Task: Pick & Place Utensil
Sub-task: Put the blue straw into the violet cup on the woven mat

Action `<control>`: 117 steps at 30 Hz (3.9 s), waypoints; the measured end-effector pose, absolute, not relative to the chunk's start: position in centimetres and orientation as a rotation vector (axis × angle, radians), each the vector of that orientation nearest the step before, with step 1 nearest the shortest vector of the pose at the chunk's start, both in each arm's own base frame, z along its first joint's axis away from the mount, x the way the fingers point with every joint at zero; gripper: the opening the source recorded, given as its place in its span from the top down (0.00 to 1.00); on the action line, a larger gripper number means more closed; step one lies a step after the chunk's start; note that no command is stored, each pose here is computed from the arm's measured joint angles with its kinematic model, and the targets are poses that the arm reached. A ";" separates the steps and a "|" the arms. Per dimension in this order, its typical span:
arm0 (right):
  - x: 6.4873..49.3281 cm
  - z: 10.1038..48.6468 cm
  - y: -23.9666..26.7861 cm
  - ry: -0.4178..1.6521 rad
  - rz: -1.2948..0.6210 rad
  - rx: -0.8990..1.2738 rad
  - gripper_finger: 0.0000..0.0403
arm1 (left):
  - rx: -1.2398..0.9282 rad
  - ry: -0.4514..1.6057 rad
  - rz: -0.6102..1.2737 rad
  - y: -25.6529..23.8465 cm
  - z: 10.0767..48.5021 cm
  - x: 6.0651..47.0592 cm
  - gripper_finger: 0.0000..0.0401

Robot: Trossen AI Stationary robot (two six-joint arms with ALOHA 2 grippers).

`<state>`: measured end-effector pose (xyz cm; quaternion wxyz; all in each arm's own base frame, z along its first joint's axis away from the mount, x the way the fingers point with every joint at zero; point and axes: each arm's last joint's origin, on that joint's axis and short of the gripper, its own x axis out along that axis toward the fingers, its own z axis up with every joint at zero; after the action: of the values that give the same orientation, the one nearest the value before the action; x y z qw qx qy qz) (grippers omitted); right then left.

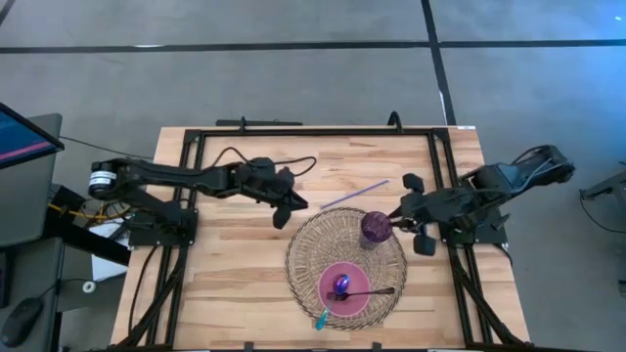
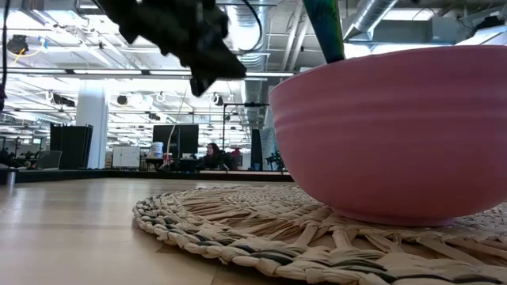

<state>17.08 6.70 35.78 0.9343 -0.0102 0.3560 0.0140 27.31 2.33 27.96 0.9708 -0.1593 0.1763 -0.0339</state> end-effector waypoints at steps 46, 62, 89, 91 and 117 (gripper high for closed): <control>18.7 27.0 6.5 0.357 0.033 -0.093 0.83 | -0.053 0.469 0.109 5.9 14.0 35.4 0.68; 18.7 27.0 6.5 0.358 0.030 -0.077 0.83 | -0.040 0.462 0.150 7.3 14.0 35.2 0.98; 26.9 26.2 8.7 0.445 0.076 -0.350 0.83 | -0.080 0.472 0.287 1.8 29.0 23.3 0.99; 28.2 26.3 8.7 0.451 0.072 -0.400 0.83 | -0.096 0.461 0.303 1.3 29.7 22.1 0.99; 35.3 24.8 3.8 0.728 -0.157 -0.526 0.51 | -0.047 0.485 0.160 -2.9 28.8 23.1 0.99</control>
<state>35.32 3.79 24.81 0.8978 -0.2541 0.3517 -0.0758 23.11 -2.93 28.84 0.9673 -0.0232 0.2397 0.0792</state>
